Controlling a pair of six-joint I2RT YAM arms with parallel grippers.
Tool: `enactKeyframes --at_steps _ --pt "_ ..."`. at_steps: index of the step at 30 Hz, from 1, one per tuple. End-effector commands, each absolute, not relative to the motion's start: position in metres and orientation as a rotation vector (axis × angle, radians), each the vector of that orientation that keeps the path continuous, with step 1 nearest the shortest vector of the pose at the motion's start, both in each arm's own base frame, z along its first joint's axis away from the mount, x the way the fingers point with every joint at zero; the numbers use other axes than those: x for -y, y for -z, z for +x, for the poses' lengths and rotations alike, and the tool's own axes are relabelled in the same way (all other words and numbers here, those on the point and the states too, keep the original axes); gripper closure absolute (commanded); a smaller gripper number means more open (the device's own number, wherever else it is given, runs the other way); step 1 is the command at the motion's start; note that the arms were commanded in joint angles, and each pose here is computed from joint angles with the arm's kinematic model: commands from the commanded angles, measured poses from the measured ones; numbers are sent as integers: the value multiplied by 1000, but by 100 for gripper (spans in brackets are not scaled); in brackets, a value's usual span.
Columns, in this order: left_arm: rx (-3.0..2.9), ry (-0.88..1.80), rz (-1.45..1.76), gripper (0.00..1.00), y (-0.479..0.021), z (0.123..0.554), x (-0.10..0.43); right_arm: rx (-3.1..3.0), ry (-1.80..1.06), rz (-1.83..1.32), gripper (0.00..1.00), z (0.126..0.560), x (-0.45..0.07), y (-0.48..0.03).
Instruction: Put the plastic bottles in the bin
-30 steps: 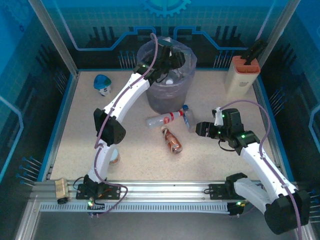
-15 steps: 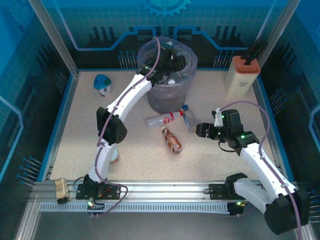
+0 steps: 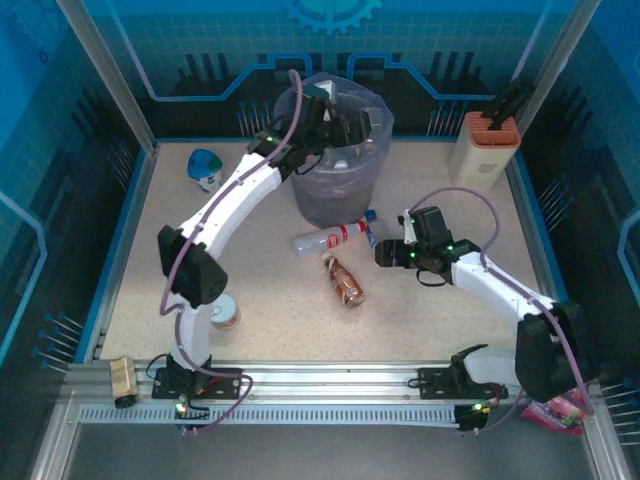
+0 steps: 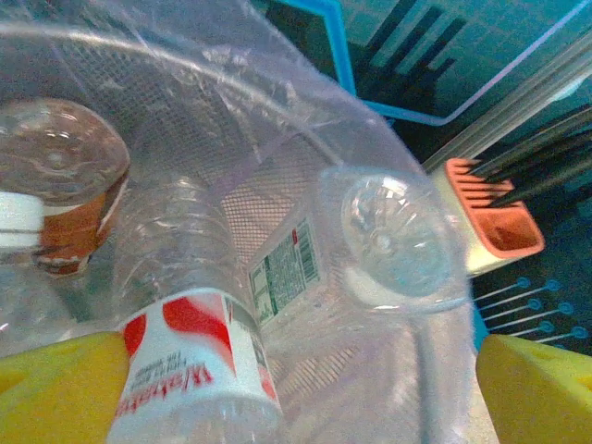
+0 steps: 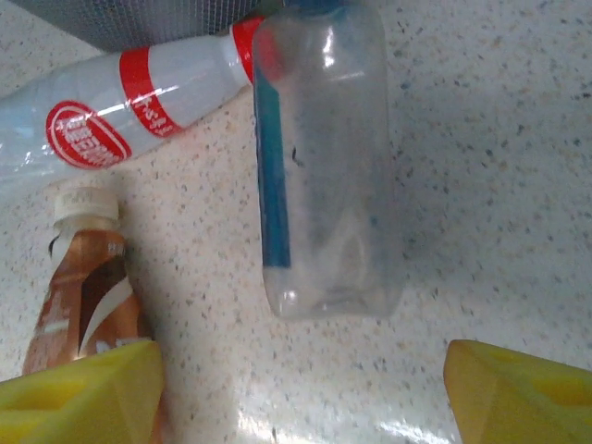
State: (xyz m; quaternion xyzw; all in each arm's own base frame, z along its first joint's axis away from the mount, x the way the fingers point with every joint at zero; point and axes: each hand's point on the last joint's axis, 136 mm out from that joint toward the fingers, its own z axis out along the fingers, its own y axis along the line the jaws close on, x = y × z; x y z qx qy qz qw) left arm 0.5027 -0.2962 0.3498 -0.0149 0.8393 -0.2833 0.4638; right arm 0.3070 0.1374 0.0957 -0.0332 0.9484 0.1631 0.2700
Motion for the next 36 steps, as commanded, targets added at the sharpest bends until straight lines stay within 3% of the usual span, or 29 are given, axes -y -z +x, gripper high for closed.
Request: enactKeyframes --at_steps 1,9,15,23,29,36 --pt "-1929 678 15 1 -408 471 273 -2496 -401 -124 18 333 -147 -100" --pt "-2006 645 -149 1 -358 389 181 -2546 -373 -75 27 349 -150 -70" --pt "-2142 648 -369 2 -271 339 127 -2566 -332 -63 36 352 -146 -60" --pt "-2262 721 -568 4 -175 313 116 -2559 -309 -58 47 354 -142 -68" --pt "-2281 768 -607 6 -151 314 121 -2547 -291 -72 56 351 -138 -79" --pt "-2333 771 -613 6 -132 315 125 -2525 -268 -77 58 345 -128 -100"
